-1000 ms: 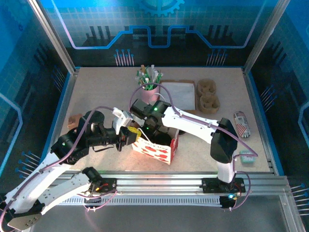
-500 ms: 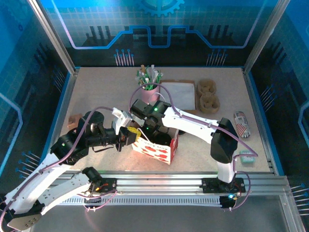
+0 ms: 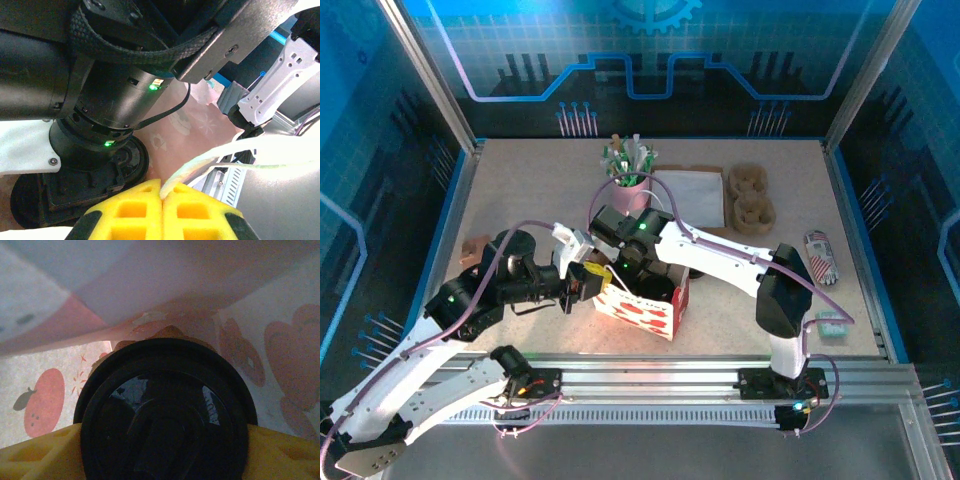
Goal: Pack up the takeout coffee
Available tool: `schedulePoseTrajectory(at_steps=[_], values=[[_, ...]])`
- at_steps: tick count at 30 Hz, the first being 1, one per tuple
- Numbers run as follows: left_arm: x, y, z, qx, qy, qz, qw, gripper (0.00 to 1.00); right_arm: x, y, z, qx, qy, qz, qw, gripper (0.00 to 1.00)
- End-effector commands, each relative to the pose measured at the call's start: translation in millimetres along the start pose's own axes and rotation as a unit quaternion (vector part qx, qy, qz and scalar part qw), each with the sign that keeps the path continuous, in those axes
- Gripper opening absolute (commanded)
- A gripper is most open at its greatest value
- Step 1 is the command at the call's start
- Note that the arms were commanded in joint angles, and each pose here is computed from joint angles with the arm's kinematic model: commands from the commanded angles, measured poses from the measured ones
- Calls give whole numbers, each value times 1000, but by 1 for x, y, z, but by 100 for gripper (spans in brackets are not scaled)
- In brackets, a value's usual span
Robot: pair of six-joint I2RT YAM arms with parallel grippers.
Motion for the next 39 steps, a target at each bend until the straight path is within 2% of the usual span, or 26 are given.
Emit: schedulePoseTrajectory(at_steps=[1,20,39], values=[[2,-3,-6,-12,22,-6,1000,0,-52,48,4,22,13,138,990,75],[1,-1,-5,-11,22,-4,1000,0,-36,25,0,11,3,113,994,88],[1,-1,-6,-14,21,-3,1000,0,-27,3,2,12,-1,79,997,97]])
Point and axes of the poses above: each hand's point on the last joint's axis, 136 mm out from that joint toward the fingers, its own y axis out along the fingers, its own z axis along the line the jaws close on, x = y × z, the point moved 3 cm from there along -y, back along the fingers, and after that the axes turned 12 degrees about -y, right-handed, at the moved point
